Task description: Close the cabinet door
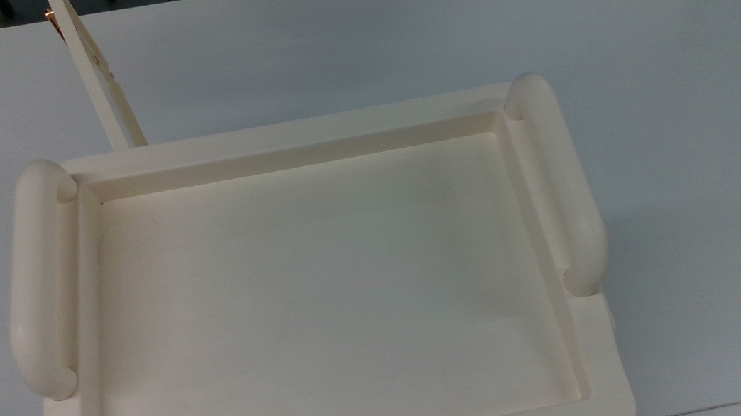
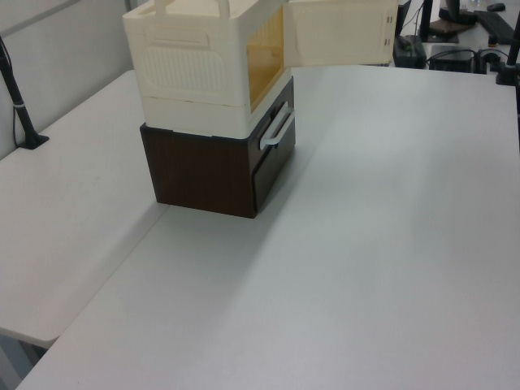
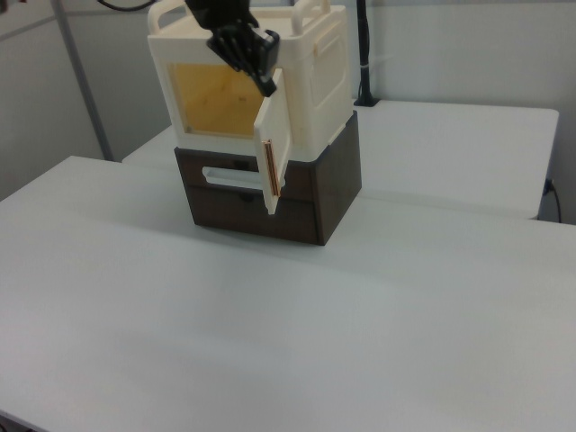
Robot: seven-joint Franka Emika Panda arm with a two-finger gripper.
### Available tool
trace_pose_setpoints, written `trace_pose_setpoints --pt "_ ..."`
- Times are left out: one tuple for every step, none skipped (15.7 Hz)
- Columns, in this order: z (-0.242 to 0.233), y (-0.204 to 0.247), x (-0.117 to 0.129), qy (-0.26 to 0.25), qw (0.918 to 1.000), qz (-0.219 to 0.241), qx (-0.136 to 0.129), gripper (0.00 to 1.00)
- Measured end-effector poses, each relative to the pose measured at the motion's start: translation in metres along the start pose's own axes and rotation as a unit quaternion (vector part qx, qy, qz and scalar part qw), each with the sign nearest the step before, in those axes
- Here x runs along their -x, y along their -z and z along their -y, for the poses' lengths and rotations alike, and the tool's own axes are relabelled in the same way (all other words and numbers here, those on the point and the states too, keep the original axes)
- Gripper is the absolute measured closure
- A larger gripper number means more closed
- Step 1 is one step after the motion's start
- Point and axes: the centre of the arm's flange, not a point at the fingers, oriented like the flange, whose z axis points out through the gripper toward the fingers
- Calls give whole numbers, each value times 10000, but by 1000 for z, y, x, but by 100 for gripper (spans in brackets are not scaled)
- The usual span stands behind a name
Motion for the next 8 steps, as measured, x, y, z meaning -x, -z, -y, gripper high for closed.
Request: trace_pose_setpoints --pt "-6 -6 -3 -47 10000 -25 29 99" --pt "-8 -13 -6 -69 10000 -38 50 99" --pt "-8 -23 -10 -70 10000 -30 64 99" --pt "-7 -32 -15 -61 9999 -31 74 99" --pt "-5 -43 -19 -49 9999 -40 79 99" --pt "-3 -53 -24 -40 9999 -50 81 99" --pt "-2 -62 -27 -39 10000 -57 60 99" --pt "0 -69 -29 -50 10000 -47 -1 99"
